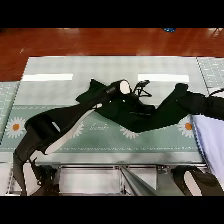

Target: Fold the shirts.

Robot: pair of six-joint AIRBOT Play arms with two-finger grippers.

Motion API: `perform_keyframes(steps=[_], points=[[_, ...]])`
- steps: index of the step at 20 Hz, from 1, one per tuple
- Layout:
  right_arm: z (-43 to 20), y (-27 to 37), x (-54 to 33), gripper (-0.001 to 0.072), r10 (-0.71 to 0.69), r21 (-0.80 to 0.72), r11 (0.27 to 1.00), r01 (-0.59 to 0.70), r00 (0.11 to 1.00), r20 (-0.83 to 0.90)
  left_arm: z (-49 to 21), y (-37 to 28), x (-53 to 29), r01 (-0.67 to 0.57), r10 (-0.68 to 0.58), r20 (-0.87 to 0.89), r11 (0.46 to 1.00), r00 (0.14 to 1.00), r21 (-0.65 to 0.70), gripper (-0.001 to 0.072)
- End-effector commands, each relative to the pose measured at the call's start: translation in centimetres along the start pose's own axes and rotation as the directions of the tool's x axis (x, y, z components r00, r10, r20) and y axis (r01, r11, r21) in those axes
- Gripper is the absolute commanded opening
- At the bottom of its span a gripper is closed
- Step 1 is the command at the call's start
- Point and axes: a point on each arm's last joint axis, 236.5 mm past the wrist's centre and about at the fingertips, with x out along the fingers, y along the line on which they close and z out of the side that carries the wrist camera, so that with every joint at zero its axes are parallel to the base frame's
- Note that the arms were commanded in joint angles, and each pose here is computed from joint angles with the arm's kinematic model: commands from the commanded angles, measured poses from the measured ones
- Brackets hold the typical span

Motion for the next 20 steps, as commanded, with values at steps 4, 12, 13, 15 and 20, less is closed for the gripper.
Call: perform_keyframes(steps=[4, 12, 13, 15, 20], points=[[0.7, 2.0, 0.7, 0.0019, 0.114, 0.036, 0.993, -0.114, 0.993, 0.004, 3.4, 6.9, -17.4, -0.139, 0.137, 0.108, 0.990, 0.985, 0.014, 0.0017], [4.6, 6.6, 10.9, 0.0019, 0.326, 0.074, 0.944, -0.322, 0.944, -0.045, -5.0, 10.6, -45.6, -0.433, 0.473, 0.569, 0.875, 0.672, -0.216, 0.0017], [4.7, 7.6, 13.2, 0.0019, 0.336, 0.071, 0.941, -0.331, 0.939, -0.075, -6.7, 10.1, -46.7, -0.438, 0.484, 0.611, 0.867, 0.627, -0.238, 0.0018], [4.7, 9.8, 18.2, 0.0020, 0.354, 0.080, 0.935, -0.346, 0.924, -0.143, -9.9, 9.6, -46.5, -0.440, 0.496, 0.646, 0.858, 0.579, -0.264, 0.0018], [2.8, 12.8, 27.8, 0.0020, 0.387, 0.141, 0.922, -0.361, 0.879, -0.280, -16.2, 12.1, -40.0, -0.392, 0.509, 0.582, 0.861, 0.634, -0.326, 0.0018]])
